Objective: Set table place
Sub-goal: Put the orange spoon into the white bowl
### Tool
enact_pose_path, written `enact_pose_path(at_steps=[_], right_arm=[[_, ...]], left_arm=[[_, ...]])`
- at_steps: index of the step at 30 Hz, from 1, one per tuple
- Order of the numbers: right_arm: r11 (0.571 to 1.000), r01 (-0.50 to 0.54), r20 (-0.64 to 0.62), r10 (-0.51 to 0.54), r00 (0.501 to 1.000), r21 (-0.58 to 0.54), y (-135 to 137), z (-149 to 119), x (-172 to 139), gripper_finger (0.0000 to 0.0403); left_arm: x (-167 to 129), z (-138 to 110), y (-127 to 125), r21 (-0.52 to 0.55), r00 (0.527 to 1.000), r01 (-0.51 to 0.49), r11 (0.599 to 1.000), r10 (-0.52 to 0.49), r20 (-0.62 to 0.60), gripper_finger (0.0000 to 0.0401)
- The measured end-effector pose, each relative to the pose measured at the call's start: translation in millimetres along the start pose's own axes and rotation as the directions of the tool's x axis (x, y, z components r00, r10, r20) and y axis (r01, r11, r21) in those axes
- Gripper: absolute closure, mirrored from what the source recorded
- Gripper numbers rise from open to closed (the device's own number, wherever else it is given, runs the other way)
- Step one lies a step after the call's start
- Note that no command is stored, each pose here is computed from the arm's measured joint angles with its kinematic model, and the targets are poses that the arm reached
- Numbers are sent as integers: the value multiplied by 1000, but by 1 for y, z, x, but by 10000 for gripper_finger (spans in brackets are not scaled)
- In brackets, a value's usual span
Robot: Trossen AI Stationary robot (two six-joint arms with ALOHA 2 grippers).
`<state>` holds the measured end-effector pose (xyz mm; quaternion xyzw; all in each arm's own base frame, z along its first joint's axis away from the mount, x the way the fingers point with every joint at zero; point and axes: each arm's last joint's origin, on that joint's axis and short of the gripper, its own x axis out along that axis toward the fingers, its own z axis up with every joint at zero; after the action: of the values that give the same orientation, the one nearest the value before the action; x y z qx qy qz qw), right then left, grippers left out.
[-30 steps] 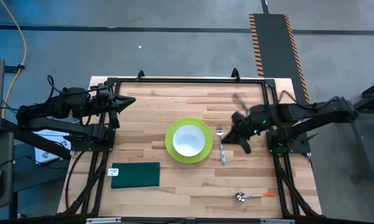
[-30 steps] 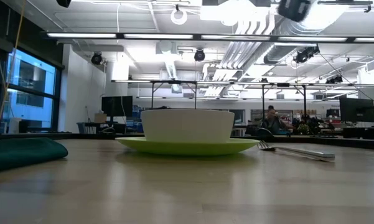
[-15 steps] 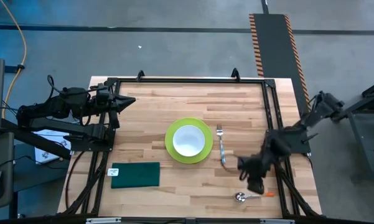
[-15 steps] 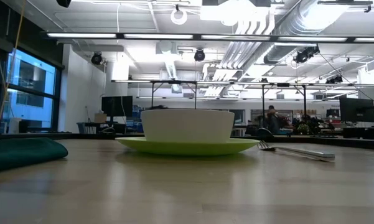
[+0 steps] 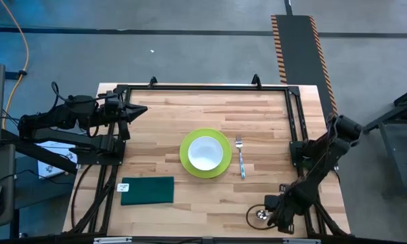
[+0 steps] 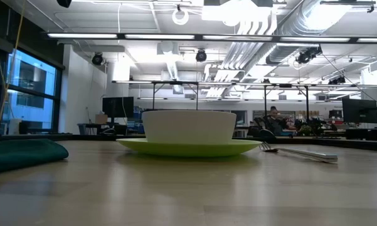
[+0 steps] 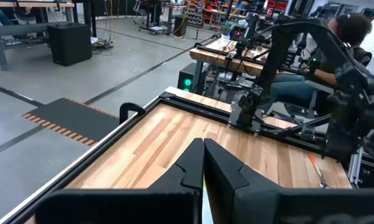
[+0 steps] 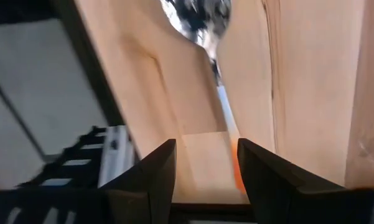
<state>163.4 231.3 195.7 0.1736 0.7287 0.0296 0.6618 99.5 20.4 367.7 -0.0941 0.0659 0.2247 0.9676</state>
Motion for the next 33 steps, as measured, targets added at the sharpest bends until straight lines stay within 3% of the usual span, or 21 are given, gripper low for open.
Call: enact_pose_path(at_steps=[10,22,26,33], right_arm=[[986,165,-59,-167,984,-31,4,-10,46,240],[974,222,-25,-223,974,-43,6,-9,66,246],[972,230,-22,-231,973,-42,5,-9,66,281],[971,240,-22,-240,970,-23,4,-8,66,388]], left_arm=[[0,0,0,-1,1000,0,1000,0,1,401],[0,0,0,-1,1000,0,1000,0,0,401],[0,0,0,-1,1000,0,1000,0,0,401],[0,0,0,-1,1000,0,1000,0,1,401]])
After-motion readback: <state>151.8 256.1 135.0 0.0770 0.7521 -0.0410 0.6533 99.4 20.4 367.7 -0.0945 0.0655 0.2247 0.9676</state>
